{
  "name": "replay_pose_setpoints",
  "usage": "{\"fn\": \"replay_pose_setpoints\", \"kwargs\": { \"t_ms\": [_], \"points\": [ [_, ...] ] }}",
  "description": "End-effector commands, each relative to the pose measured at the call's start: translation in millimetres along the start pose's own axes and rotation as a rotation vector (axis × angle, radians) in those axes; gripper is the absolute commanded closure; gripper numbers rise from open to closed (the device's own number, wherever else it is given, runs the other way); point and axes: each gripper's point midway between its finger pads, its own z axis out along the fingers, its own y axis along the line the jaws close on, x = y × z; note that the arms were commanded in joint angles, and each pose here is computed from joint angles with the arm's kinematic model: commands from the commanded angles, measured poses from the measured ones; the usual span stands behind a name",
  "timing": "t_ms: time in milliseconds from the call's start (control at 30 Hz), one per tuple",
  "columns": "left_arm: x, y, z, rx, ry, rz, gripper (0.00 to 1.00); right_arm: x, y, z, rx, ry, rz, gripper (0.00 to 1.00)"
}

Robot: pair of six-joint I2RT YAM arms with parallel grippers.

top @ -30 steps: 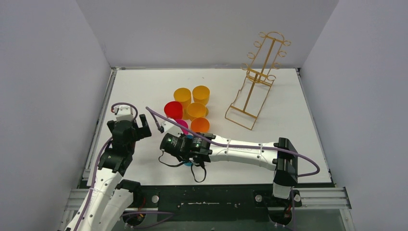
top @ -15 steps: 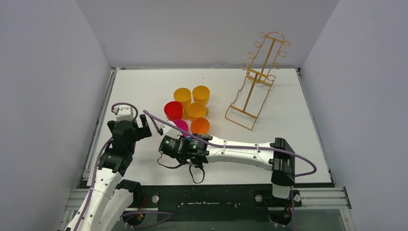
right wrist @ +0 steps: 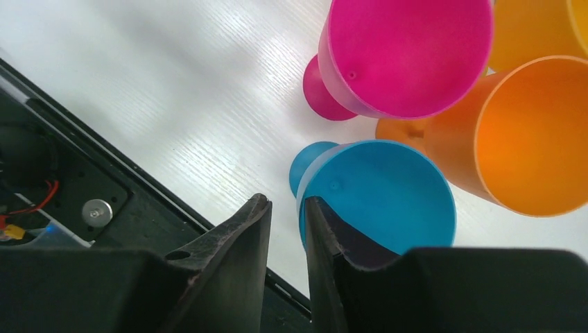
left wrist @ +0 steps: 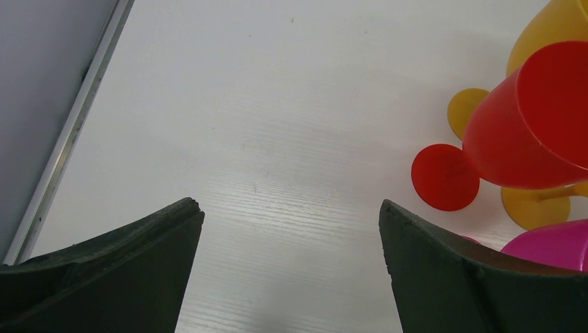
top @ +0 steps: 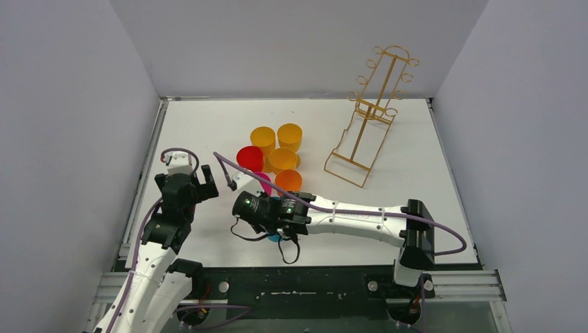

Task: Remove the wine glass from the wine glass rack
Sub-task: Place the wine glass at the center of the board, then reset both arms

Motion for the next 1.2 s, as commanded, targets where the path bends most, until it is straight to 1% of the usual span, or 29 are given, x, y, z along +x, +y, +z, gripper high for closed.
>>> {"fn": "replay_pose_setpoints", "kwargs": {
  "t_ms": [0, 33, 133, 267, 400, 467, 533, 633, 700, 767, 833, 867, 967, 1033, 1100, 1167],
  "points": [
    [-15.7, -4.5, 0.1, 0.018, -0.060, -0.005, 0.03, -36.8, -0.1, -33.5, -0.062, -0.147, 0.070, 0.73],
    [-16.0, -4.6, 0.2, 0.018, -0.060, -0.004, 0.03, -40.0, -0.6, -37.1, -0.067, -0.159, 0.080, 0.71],
    [-15.5, -4.5, 0.7, 0.015, -0.055, -0.002, 0.03, -57.5, -0.4, -52.2, -0.097, -0.224, 0.106, 0.57],
    [-15.8, -3.9, 0.5, 0.011, -0.055, -0.006, 0.03, -85.2, -9.7, -81.2, -0.111, -0.336, 0.137, 0.48],
    [-18.1, -2.3, -1.0, 0.004, -0.063, -0.011, 0.03, -109.2, -27.4, -119.0, -0.130, -0.482, 0.177, 0.36],
    [-17.7, -2.2, -1.2, 0.005, -0.062, -0.011, 0.03, -114.4, -45.5, -134.9, -0.108, -0.555, 0.212, 0.29],
    [-18.9, -3.9, -1.8, 0.014, -0.062, -0.011, 0.03, -113.8, -73.4, -144.9, -0.051, -0.604, 0.264, 0.25],
    [-18.9, -14.3, -2.1, 0.073, -0.056, 0.005, 0.03, -102.2, -124.8, -151.5, 0.066, -0.635, 0.365, 0.19],
    [-21.3, -23.5, -4.5, 0.124, -0.041, 0.016, 0.03, -82.9, -166.1, -140.1, 0.166, -0.605, 0.391, 0.15],
    [-29.3, -27.9, -7.7, 0.141, -0.023, 0.022, 0.03, -57.5, -211.6, -129.2, 0.260, -0.510, 0.457, 0.14],
    [-47.4, -28.9, -11.7, 0.131, -0.026, 0.012, 0.03, -39.0, -245.6, -123.7, 0.301, -0.452, 0.487, 0.14],
    [-52.2, -27.7, -12.3, 0.116, -0.012, 0.005, 0.03, -31.3, -256.5, -122.6, 0.324, -0.432, 0.507, 0.13],
    [-66.6, -26.1, -15.2, 0.072, 0.018, -0.051, 0.03, -17.4, -270.1, -133.4, 0.364, -0.440, 0.533, 0.08],
    [-71.8, -22.9, -18.1, 0.040, 0.040, -0.070, 0.03, -3.1, -280.7, -140.2, 0.423, -0.447, 0.566, 0.01],
    [-74.8, -16.4, -23.0, 0.000, 0.059, -0.076, 0.03, 14.7, -295.2, -142.5, 0.496, -0.427, 0.579, 0.00],
    [-81.2, -9.2, -28.1, -0.042, 0.049, -0.092, 0.03, 37.8, -318.9, -142.5, 0.599, -0.366, 0.610, 0.00]
  ]
}}
